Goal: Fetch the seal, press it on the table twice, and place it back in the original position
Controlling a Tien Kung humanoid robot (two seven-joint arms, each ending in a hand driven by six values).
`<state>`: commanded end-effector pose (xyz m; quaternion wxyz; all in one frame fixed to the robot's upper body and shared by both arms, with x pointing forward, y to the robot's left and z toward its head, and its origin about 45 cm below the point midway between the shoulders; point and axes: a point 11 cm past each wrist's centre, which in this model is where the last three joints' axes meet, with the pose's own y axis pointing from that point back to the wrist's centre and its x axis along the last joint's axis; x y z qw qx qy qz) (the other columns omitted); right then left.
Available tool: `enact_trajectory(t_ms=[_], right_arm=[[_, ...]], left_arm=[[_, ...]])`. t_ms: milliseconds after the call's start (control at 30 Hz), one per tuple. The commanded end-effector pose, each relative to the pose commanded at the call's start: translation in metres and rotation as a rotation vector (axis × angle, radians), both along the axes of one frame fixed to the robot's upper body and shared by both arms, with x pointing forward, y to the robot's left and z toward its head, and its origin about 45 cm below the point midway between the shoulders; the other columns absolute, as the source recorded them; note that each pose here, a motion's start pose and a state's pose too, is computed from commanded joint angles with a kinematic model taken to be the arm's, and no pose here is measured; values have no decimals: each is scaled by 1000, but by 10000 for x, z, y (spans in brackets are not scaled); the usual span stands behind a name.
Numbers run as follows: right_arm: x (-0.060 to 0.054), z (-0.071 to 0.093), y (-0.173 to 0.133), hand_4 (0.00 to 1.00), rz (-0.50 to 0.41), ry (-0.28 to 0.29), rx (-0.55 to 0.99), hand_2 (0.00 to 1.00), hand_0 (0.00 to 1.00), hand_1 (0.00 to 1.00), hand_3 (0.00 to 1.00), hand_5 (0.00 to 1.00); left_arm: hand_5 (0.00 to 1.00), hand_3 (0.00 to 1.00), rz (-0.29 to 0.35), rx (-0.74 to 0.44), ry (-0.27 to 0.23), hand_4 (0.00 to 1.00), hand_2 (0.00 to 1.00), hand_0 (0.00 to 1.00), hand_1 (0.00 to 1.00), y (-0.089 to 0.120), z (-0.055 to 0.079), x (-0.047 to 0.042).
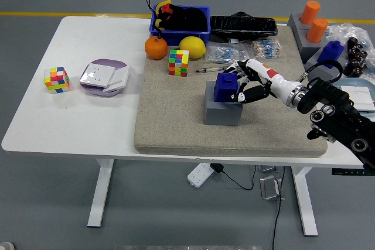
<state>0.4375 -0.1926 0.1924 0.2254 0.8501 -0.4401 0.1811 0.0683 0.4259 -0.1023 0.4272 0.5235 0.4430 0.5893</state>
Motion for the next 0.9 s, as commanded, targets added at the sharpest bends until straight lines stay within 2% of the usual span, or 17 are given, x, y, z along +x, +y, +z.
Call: enact_trajectory(t_ms=[200,233,400,433,800,833,900], right_arm=[[1,6,14,716,6,4,5,434,451,403,438,2],[2,8,15,884,6,3,6,549,551,510,590,2],[6,22,28,884,8,0,10,549,551,510,590,2],[5,22,32,954,9,1,11,639,644,621,680,2],[-3,28,53,978,17,0,10,656,644,633,690,2],[-3,28,53,998,17,0,10,680,672,671,711,2],[-5,25,55,998,18,1,9,680,672,671,711,2]], left_arm=[[448,765,0,1,-1,628,739,793,744,6,3,6],[447,764,0,2,0,628,739,793,745,7,3,7],[447,764,-1,1,-2,628,739,793,745,6,4,14],[447,764,-1,1,-2,628,739,793,745,4,4,13],[447,763,-1,1,-1,628,739,793,745,2,2,8],[447,762,-1,0,-1,628,739,793,745,1,2,8],[447,762,-1,0,0,628,739,793,745,-2,0,6]])
